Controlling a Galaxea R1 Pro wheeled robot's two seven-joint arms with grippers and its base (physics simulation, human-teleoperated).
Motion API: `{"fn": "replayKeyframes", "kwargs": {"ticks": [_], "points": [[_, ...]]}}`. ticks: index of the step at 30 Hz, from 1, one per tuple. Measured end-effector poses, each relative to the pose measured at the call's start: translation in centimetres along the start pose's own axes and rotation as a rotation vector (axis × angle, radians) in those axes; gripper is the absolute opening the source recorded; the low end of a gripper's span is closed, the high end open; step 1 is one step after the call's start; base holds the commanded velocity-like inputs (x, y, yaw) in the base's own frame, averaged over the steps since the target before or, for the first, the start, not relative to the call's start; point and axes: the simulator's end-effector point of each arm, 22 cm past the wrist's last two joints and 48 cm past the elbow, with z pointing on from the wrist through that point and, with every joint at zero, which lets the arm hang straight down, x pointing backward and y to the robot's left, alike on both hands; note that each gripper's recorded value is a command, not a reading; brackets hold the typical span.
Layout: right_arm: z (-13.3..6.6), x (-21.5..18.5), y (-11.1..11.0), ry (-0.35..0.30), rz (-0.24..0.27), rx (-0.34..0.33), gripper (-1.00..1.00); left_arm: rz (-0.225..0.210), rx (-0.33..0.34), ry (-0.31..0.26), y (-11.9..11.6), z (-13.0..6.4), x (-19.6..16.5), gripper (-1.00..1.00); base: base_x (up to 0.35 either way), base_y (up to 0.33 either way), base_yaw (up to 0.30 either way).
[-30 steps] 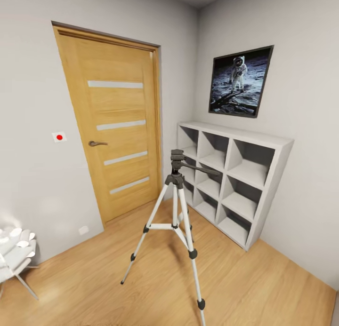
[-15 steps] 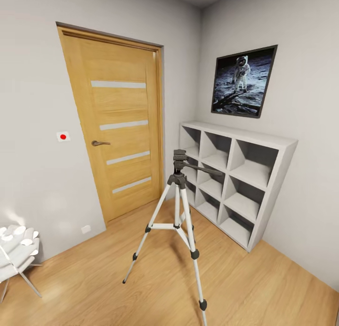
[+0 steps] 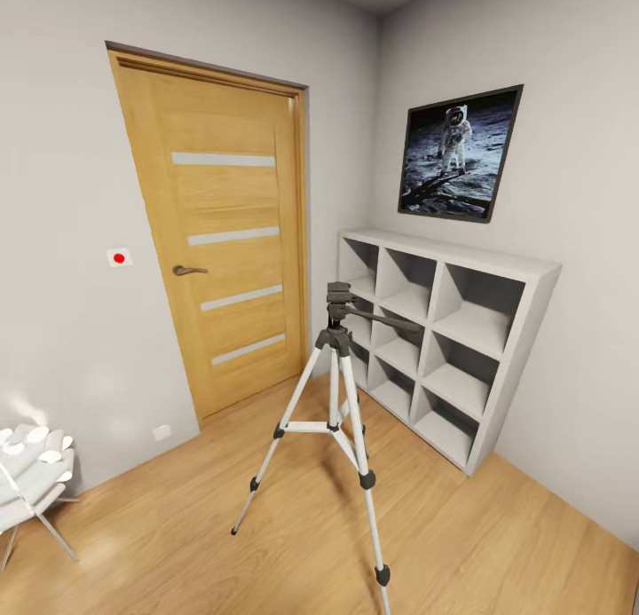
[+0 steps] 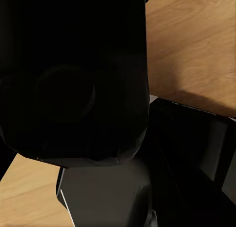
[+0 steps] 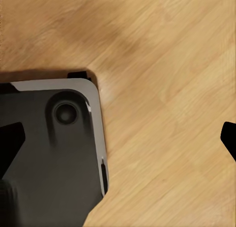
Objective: Attach the digital camera to the camera tripod in the bedroom.
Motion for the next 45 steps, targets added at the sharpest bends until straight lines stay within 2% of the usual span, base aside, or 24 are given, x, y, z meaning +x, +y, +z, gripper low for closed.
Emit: {"fn": "replayKeyframes", "kwargs": {"ticks": [12,16,45], "points": [[0.0,0.0,0.2,0.001,0.006,-0.002,1.0,-0.001,0.0,0.0,0.0,0.0,0.0,-1.0,0.0,0.0,0.0],[0.0,-0.4,-0.8,-0.008,-0.008,0.003,1.0,0.001,0.003,-0.004,-0.2,0.0,-0.2,-1.0,0.0,0.0,0.0],[0.1,0.8,0.1,0.027,-0.012,-0.004,1.0,-0.006,0.004,0.016,-0.4,0.2,0.6,-1.0,0.0,0.0,0.036]]}}
